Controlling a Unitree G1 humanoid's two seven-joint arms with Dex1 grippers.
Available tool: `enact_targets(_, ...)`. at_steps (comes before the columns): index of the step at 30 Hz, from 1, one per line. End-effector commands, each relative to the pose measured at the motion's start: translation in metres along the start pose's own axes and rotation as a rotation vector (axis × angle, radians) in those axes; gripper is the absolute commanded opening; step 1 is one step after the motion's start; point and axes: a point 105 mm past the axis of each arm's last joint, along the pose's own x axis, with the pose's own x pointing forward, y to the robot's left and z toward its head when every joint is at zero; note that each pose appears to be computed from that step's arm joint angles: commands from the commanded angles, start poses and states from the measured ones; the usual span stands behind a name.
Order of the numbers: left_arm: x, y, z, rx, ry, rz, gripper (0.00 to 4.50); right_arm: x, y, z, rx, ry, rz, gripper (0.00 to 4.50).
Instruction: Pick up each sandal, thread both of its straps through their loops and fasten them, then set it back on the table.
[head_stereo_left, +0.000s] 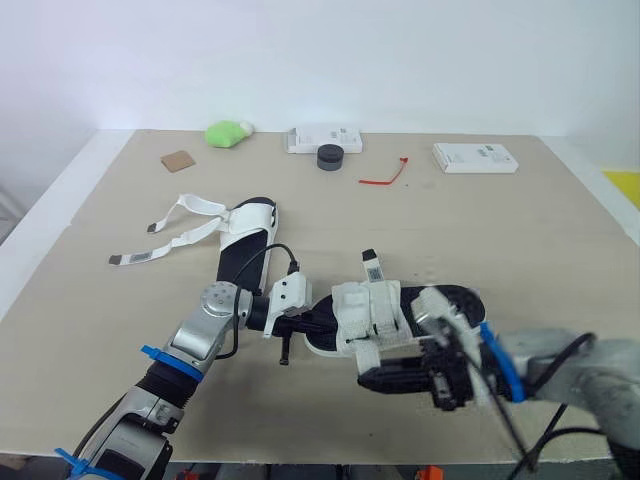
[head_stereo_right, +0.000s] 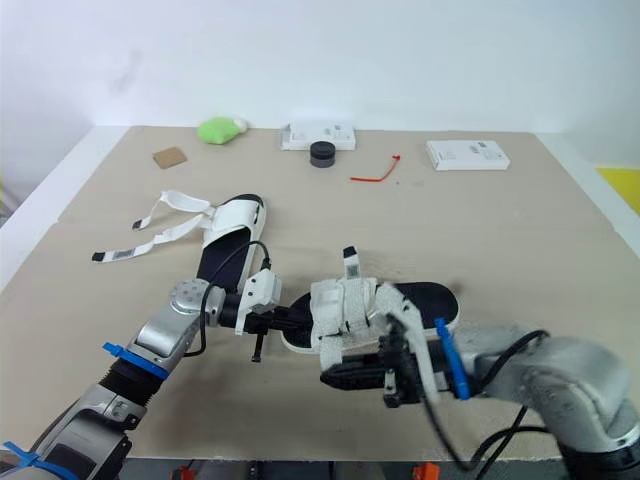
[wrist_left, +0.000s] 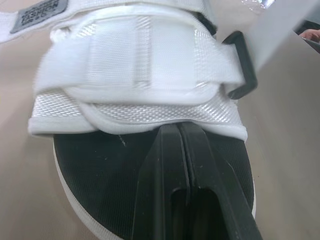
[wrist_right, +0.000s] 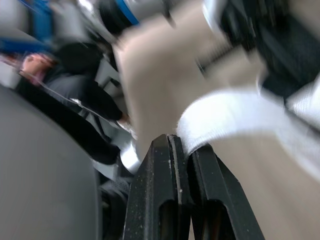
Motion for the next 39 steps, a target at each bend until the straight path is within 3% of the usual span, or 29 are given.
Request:
enact_targets(1, 0.001, -0.016, -0.046, -0.136, 0.141, -0.028, 0.0, -0.005, 0.023, 0.032, -0.065, -0.104, 0.132, 0.07)
enact_targets(6, 0.002, -0.016, -0.046, -0.135, 0.138, -0.031, 0.0, 0.011, -0.021, 0.067, 0.02, -0.215, -0.012, 0.07)
enact_targets(13, 0.003, -0.014, -0.045, -0.131, 0.138, -0.029, 0.0, 0.037, -0.066, 0.058, 0.21, -0.14, -0.148, 0.07)
enact_targets(22, 0.001, -0.016, -0.047, -0.135, 0.138, -0.021, 0.0, 0.035, -0.107, 0.061, 0.583, -0.258, -0.212, 0.07)
enact_targets(29, 0.004, -0.013, -0.046, -0.127, 0.135, -0.023, 0.0, 0.043, -0.139, 0.024, 0.877, -0.162, -0.335, 0.07)
enact_targets(32, 0.004, -0.012, -0.046, -0.125, 0.134, -0.023, 0.0, 0.036, -0.158, 0.005, 0.964, -0.133, -0.474, 0.07)
enact_targets(39, 0.001, -0.012, -0.046, -0.122, 0.139, -0.016, 0.0, 0.023, -0.161, -0.006, 0.847, -0.037, -0.628, 0.07)
